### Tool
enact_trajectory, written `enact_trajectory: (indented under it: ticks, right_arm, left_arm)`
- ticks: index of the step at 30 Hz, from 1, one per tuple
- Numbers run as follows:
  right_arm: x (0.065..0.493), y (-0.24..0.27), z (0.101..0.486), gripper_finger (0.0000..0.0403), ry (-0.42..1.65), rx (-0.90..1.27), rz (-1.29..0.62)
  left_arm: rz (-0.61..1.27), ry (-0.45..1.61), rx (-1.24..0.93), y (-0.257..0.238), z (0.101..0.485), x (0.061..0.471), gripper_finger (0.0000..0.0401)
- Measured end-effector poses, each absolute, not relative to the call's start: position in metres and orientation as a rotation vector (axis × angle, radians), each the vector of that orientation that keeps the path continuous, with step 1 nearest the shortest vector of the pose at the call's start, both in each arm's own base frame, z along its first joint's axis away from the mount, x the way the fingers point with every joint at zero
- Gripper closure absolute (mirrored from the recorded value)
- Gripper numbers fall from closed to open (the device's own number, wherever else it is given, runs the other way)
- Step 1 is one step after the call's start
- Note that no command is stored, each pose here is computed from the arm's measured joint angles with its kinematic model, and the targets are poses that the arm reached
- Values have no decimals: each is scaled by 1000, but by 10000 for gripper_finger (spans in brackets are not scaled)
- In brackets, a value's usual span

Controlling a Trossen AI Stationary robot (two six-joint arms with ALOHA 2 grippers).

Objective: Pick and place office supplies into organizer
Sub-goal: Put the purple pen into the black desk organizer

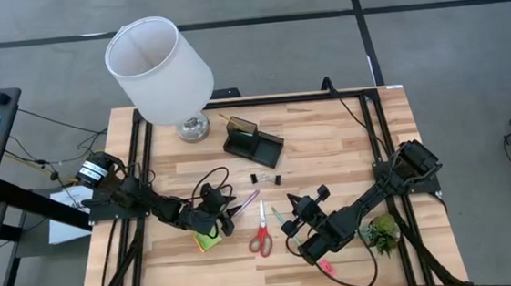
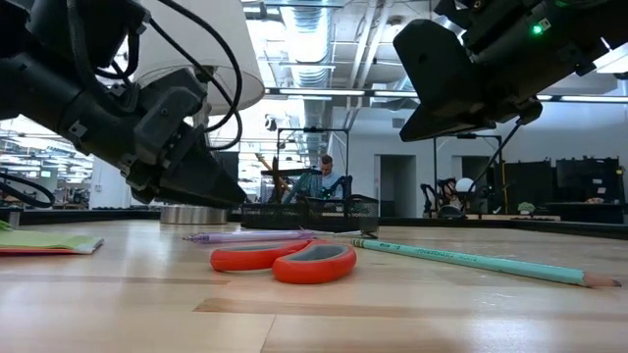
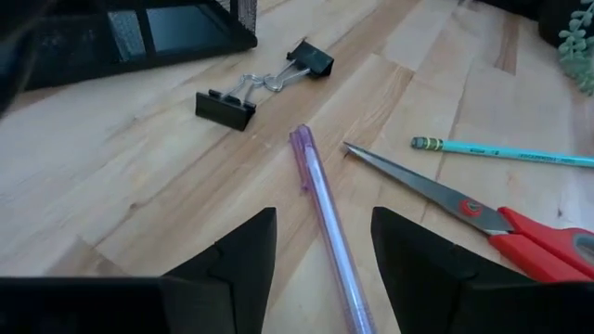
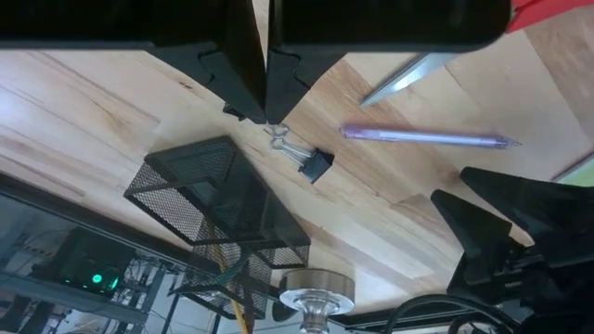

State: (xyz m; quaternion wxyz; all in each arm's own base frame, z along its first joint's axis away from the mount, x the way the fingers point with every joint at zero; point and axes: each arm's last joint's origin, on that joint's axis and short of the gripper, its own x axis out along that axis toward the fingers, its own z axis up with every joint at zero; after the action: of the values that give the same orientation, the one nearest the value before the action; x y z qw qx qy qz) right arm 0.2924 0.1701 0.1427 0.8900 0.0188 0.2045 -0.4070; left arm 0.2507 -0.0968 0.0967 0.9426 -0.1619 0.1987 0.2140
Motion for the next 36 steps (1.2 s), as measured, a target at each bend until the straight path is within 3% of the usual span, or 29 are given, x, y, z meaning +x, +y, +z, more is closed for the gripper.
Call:
enact_trajectory:
  ticks: [14, 23, 36]
  right_arm:
    - [293, 170, 143, 400, 423, 42, -845]
    - [293, 170, 143, 400, 426, 43, -844]
    - [293, 170, 143, 400, 427, 46, -843]
  left_arm:
    - [551, 474, -204, -114, 64, 286, 232]
    - [667, 441, -209, -128, 35, 273, 233]
    - [653, 445, -139, -138, 33, 263, 232]
